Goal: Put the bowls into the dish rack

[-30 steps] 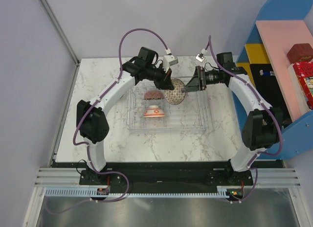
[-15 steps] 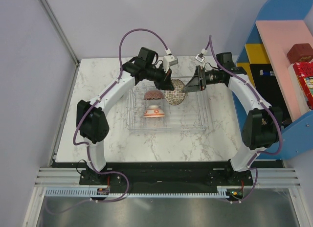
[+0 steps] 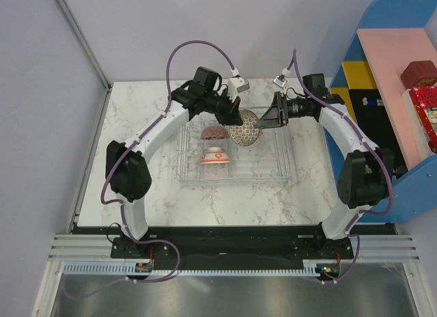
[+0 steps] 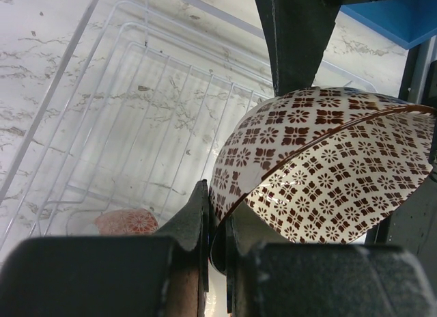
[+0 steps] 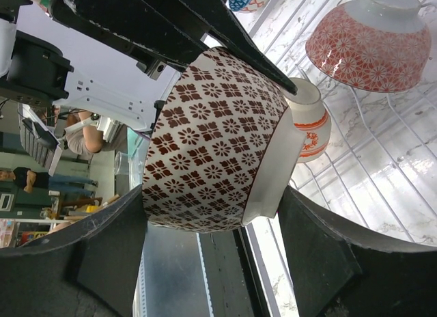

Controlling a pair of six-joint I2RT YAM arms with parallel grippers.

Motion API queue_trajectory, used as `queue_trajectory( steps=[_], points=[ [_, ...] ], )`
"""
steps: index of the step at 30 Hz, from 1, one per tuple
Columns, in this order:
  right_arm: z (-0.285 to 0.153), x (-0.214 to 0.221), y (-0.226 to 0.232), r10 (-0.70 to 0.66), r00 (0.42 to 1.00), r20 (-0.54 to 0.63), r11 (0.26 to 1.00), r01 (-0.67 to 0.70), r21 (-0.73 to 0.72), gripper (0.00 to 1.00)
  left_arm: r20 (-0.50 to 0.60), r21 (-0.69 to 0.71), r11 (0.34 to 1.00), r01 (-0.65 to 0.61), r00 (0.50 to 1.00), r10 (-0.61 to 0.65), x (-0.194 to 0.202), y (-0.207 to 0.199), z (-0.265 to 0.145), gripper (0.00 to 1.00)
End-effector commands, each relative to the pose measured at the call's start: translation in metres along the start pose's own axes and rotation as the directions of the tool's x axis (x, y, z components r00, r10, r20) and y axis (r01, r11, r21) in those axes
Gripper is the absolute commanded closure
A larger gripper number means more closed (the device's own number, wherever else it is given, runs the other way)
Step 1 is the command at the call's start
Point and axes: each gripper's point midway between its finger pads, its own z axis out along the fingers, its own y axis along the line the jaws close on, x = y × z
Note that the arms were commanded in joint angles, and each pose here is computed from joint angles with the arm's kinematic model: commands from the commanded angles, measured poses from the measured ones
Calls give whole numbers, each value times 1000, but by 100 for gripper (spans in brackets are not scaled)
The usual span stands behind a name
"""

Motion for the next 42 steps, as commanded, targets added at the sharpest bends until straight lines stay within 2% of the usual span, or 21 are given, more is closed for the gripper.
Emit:
queue_trajectory(
  steps=[1, 3, 5, 15, 16, 18, 20, 21, 23, 26, 28, 31, 32, 34, 35, 38, 42],
  points=[
    [1, -6, 2, -47, 999, 14, 999, 47, -25, 82, 95, -48, 998, -40, 994, 45, -36, -9, -21, 98],
    [0, -7, -1, -47, 999, 20, 999, 48, -6, 93, 99, -53, 998, -39, 994, 44, -37, -9, -22, 98],
    [0, -8, -3, -39, 999, 25, 999, 39, 7, 99, 100, -47, 998, -38, 994, 43, -36, -12, -23, 98],
    [2, -12, -6, -40, 998, 48, 999, 39, 31, 100, 101, -21, 999, -37, 994, 39, -34, -19, -23, 98],
    [2, -13, -6, -43, 998, 48, 999, 42, 28, 95, 100, -21, 999, -38, 994, 40, -34, -19, -23, 98],
    [2, -14, -6, -48, 998, 49, 998, 46, 32, 72, 103, -26, 999, -40, 994, 43, -35, -19, -24, 98],
    [5, -13, -5, -48, 998, 45, 998, 46, 32, 69, 104, -26, 999, -44, 994, 46, -35, -20, -24, 98],
    [5, -13, -5, -49, 998, 45, 998, 48, 33, 61, 103, -29, 999, -45, 994, 48, -35, -20, -24, 98],
    [6, -13, -5, -53, 998, 45, 998, 51, 35, 58, 105, -31, 999, -44, 993, 47, -35, -19, -24, 98],
    [7, -13, -4, -55, 998, 44, 998, 54, 33, 43, 105, -34, 998, -45, 993, 49, -35, -19, -24, 98],
    [8, -12, -4, -55, 998, 43, 998, 54, 32, 44, 104, -36, 998, -44, 993, 47, -35, -19, -24, 98],
    [7, -13, -3, -52, 998, 46, 998, 50, 30, 40, 109, -46, 998, -41, 993, 46, -37, -18, -24, 98],
    [8, -13, -2, -59, 997, 47, 998, 58, 30, 41, 107, -47, 998, -38, 993, 43, -36, -17, -24, 98],
    [8, -13, -1, -56, 997, 50, 998, 54, 31, 53, 111, -52, 998, -39, 993, 45, -38, -17, -24, 98],
    [8, -13, -2, -65, 996, 57, 997, 64, 31, 71, 108, -53, 998, -37, 993, 43, -37, -17, -23, 98],
    [8, -14, -3, -53, 996, 74, 998, 50, 42, 100, 109, -52, 998, -39, 993, 44, -36, -17, -22, 98],
    [7, -16, -1, -65, 994, 87, 996, 59, 60, 100, 106, -51, 998, -35, 994, 40, -35, -17, -22, 98]
  ],
)
